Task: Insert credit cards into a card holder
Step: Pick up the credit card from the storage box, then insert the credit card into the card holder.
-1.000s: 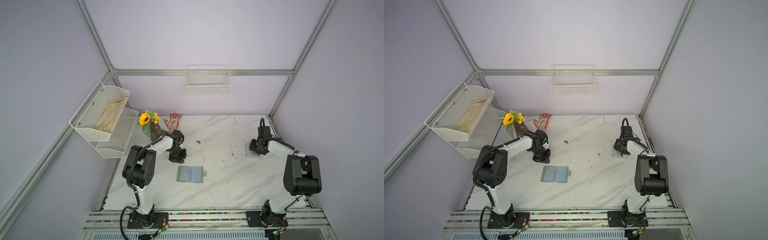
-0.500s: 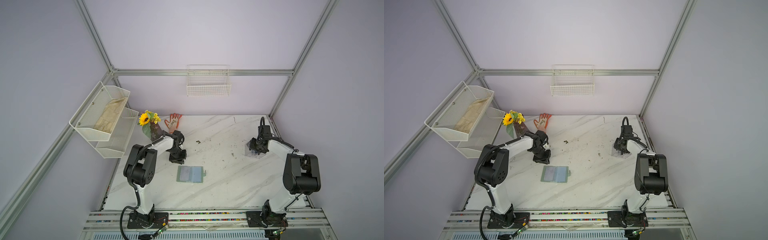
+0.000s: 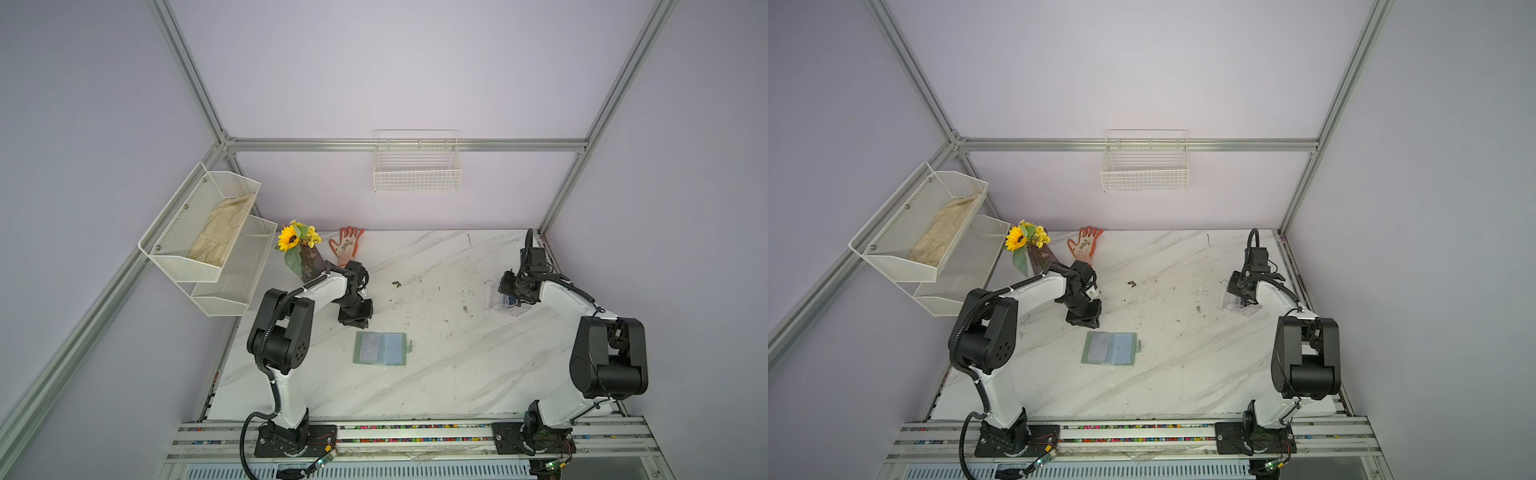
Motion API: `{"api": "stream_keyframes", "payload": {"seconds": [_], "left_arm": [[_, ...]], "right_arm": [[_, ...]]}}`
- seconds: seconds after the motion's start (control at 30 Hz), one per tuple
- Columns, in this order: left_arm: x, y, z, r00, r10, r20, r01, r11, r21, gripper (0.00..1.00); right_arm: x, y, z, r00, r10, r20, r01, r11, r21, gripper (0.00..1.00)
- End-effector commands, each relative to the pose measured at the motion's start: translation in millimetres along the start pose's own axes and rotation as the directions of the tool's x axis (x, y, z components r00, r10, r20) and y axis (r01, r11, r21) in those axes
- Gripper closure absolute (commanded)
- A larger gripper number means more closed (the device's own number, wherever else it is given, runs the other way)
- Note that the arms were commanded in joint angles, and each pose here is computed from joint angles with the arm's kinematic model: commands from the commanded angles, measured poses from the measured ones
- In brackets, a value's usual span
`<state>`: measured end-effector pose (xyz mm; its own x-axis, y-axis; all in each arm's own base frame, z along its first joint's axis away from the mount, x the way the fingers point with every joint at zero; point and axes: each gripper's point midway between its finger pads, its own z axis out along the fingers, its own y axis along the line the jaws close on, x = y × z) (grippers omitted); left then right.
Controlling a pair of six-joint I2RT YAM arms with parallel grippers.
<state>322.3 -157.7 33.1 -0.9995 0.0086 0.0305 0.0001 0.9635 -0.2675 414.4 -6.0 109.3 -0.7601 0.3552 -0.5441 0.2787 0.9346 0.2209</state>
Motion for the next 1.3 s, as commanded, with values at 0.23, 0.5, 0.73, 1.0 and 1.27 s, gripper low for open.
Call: {"api": "stream_keyframes", "payload": {"seconds": [0.23,0.5,0.73,1.0,1.27], "left_arm": [[1.7,-4.2,-0.3,1.0,0.014,0.003,-0.014,1.0,0.019,0.86],[2.9,-2.8,-0.5,1.0,0.013,0.003,-0.013,1.0,0.013,0.86],[7.6,-1.6,-1.4,1.0,0.01,0.005,-0.01,1.0,0.015,0.86],[14.1,1.3,-5.2,1.0,0.009,0.018,-0.01,1.0,0.018,0.86],[18.7,4.1,-5.2,1.0,0.003,0.012,-0.003,1.0,0.017,0.86]], "right_arm": [[-3.0,55.9,-85.3,0.996,-0.094,0.006,0.091,0.95,-0.298,0.98],[32.2,131.6,-133.6,0.982,-0.189,-0.004,0.153,0.809,-0.567,0.98],[118.2,211.3,-141.6,0.889,-0.451,-0.077,0.271,0.656,-0.705,0.97],[219.3,250.0,-109.3,0.727,-0.655,-0.205,0.259,0.538,-0.802,0.96],[277.4,253.8,-81.6,0.6,-0.739,-0.306,0.162,0.487,-0.858,0.96]]}}
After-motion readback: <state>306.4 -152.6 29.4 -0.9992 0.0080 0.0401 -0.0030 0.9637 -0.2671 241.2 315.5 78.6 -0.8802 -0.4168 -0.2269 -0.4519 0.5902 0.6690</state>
